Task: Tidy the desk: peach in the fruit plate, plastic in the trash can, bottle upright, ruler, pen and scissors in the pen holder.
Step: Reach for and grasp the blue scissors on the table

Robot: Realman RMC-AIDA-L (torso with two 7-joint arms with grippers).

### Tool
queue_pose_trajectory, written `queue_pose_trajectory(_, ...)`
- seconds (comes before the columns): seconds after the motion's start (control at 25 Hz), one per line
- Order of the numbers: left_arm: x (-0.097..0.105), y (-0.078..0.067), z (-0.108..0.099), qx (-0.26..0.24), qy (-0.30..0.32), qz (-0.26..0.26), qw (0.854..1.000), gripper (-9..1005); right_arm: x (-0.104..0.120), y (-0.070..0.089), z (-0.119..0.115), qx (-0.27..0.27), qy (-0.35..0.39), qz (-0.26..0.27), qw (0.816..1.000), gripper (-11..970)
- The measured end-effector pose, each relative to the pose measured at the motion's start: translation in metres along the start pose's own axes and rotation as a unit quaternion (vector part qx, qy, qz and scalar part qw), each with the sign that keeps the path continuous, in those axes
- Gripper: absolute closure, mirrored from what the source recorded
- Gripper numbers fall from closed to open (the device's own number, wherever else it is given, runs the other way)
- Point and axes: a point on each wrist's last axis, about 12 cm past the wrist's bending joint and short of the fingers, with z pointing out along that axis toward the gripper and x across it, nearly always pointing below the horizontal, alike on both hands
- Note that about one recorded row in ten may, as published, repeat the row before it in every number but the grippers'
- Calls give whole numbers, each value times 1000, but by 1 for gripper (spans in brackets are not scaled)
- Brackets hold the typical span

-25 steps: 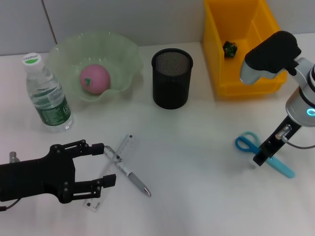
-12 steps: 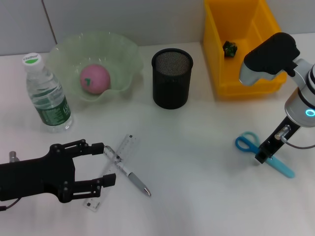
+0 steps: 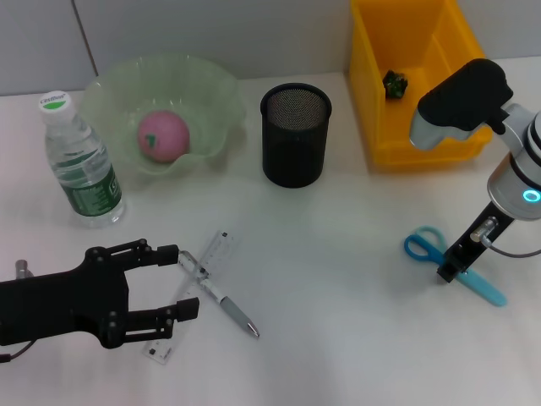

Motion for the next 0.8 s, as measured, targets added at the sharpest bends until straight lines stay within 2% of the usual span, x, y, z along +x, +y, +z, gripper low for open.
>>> queue_pose_trajectory(0.8,-1,0,-1,0,-2,-4,1000,188,-1,-1,5,2,-4,-7,1000,605)
